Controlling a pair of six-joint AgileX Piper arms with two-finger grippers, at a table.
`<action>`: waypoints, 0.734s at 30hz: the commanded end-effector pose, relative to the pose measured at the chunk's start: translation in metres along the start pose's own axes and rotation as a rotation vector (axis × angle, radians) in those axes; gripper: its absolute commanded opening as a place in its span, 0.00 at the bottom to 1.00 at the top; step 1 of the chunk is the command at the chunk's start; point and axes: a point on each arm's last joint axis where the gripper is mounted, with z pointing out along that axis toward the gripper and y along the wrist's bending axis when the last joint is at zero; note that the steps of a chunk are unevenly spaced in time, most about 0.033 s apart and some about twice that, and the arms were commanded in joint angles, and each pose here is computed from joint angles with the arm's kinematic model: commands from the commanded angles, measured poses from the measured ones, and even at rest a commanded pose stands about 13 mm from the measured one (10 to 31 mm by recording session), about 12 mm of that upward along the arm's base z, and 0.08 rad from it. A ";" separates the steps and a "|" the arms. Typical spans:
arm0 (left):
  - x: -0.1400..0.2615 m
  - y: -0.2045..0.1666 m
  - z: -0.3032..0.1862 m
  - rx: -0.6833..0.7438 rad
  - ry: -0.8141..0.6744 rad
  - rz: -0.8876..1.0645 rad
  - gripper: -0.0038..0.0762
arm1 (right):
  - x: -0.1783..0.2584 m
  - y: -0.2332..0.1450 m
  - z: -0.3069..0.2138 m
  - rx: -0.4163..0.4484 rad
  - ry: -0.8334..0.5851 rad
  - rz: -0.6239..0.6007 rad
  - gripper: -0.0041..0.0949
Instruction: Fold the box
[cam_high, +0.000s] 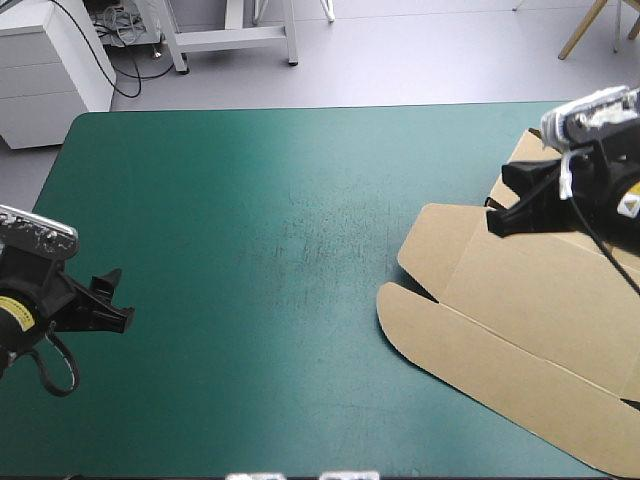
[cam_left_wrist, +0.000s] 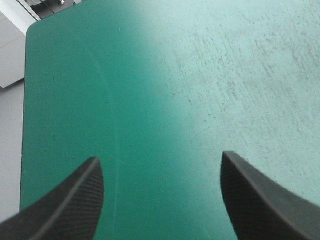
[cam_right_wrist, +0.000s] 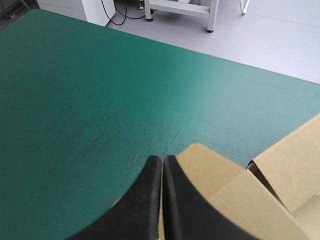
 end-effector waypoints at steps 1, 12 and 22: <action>0.000 0.002 -0.013 0.002 -0.140 -0.016 0.64 | 0.018 0.006 -0.023 0.038 -0.088 -0.020 0.04; 0.057 -0.013 -0.006 0.089 -0.269 -0.043 0.64 | 0.127 0.019 -0.044 0.082 -0.159 -0.078 0.04; 0.115 -0.028 0.015 0.136 -0.319 -0.042 0.53 | 0.200 0.024 -0.039 0.092 -0.171 -0.084 0.04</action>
